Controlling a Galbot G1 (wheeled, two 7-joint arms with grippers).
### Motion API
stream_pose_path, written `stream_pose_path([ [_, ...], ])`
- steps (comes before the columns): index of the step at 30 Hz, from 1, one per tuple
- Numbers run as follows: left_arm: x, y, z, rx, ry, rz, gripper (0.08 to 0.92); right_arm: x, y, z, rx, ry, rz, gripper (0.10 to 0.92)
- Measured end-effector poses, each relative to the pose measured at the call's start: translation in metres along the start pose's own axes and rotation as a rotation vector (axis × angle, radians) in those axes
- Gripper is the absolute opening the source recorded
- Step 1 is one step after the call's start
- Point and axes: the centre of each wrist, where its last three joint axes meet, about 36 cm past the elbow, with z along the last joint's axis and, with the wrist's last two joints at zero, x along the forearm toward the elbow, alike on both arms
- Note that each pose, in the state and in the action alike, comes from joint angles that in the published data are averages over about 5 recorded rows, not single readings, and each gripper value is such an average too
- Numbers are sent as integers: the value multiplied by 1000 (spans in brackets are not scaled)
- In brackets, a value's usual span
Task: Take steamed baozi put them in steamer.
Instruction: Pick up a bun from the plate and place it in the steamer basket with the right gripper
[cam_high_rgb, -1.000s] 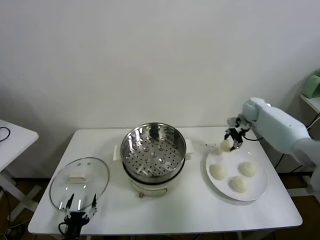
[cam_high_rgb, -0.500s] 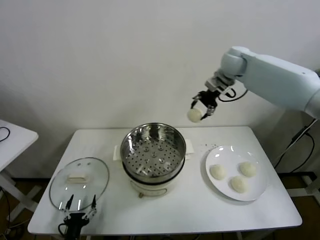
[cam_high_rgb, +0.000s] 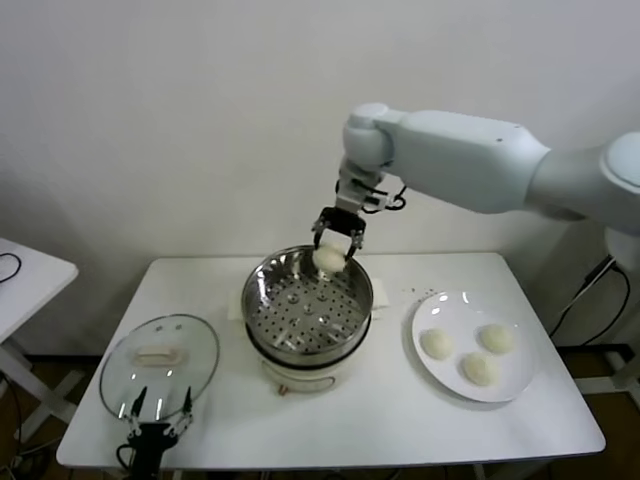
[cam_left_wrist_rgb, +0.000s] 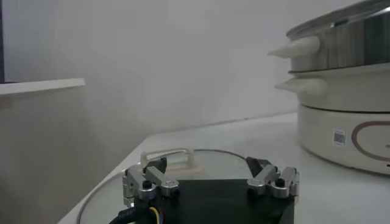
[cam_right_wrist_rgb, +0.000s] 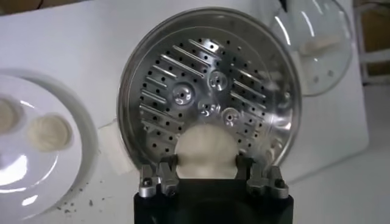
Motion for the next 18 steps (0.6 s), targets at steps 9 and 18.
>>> stream_pose_path([
  [9, -1, -3, 5, -6, 2, -3, 823, -54, -19, -3, 103, 19, -24, 649],
  [18, -1, -3, 8, -11, 1, -6, 823, -89, -31, 1, 139, 28, 1, 647],
])
